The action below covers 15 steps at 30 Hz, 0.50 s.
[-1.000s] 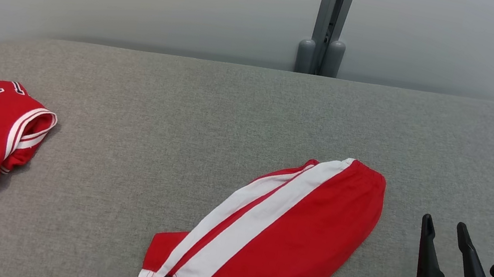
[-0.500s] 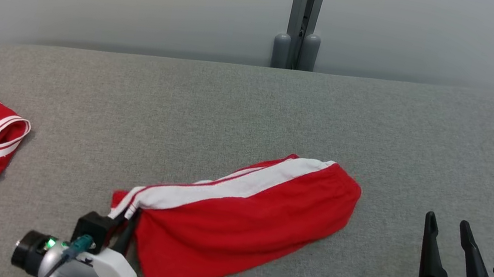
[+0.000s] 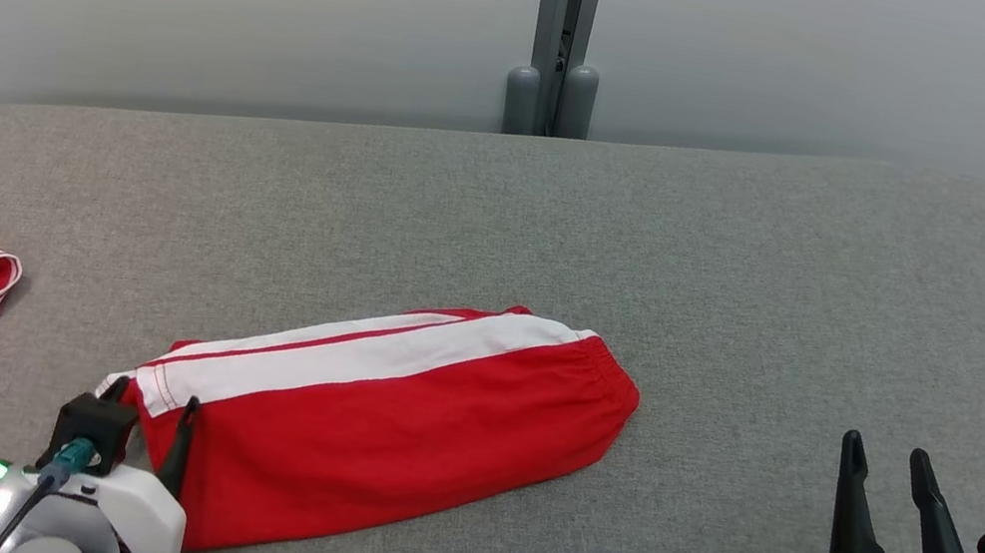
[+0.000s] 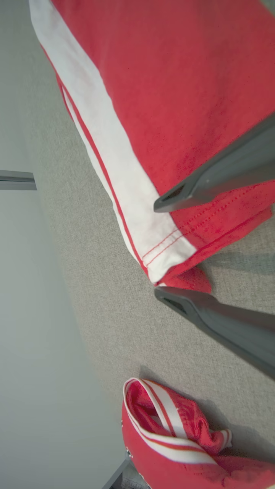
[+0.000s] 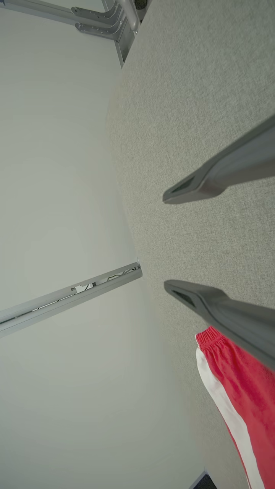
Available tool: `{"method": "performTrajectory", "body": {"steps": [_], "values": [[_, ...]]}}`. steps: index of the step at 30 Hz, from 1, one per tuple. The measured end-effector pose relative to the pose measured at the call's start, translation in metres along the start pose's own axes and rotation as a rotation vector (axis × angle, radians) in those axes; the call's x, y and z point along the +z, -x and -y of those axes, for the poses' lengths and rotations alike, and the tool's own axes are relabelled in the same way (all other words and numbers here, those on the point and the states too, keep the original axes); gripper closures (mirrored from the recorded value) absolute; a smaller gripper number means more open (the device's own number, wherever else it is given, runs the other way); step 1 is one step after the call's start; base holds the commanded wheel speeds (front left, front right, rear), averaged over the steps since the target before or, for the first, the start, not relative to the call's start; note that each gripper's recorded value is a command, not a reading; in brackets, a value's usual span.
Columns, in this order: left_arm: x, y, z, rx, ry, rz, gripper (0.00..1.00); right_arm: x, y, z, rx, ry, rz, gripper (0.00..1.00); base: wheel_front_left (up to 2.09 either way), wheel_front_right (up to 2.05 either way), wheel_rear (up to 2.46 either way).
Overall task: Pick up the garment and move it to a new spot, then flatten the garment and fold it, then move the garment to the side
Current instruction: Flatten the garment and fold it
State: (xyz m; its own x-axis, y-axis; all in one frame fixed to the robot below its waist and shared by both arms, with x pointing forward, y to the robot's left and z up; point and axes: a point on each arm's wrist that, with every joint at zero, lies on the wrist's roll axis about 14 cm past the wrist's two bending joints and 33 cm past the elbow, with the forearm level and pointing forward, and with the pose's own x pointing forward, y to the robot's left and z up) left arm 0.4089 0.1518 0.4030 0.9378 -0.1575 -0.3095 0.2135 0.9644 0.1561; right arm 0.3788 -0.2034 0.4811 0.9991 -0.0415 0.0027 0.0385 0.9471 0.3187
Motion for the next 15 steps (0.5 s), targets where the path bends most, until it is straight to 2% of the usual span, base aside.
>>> {"method": "performTrajectory", "body": {"steps": [4, 9, 15], "values": [[-0.015, 0.014, -0.001, 0.079, 0.125, -0.025, 0.0, 0.003, 0.002, -0.001, 0.0, -0.002, 0.01, 0.0, 0.0, 0.0, 0.0], [-0.012, 0.029, 0.004, 0.15, 0.281, 0.013, 0.0, 0.015, 0.001, -0.009, 0.027, 0.013, 0.048, 0.0, 0.0, 0.0, 0.0], [-0.012, 0.038, 0.003, 0.176, 0.341, 0.037, 0.0, 0.008, 0.0, -0.026, 0.076, 0.02, 0.032, 0.0, 0.0, 0.0, 0.0]]}}
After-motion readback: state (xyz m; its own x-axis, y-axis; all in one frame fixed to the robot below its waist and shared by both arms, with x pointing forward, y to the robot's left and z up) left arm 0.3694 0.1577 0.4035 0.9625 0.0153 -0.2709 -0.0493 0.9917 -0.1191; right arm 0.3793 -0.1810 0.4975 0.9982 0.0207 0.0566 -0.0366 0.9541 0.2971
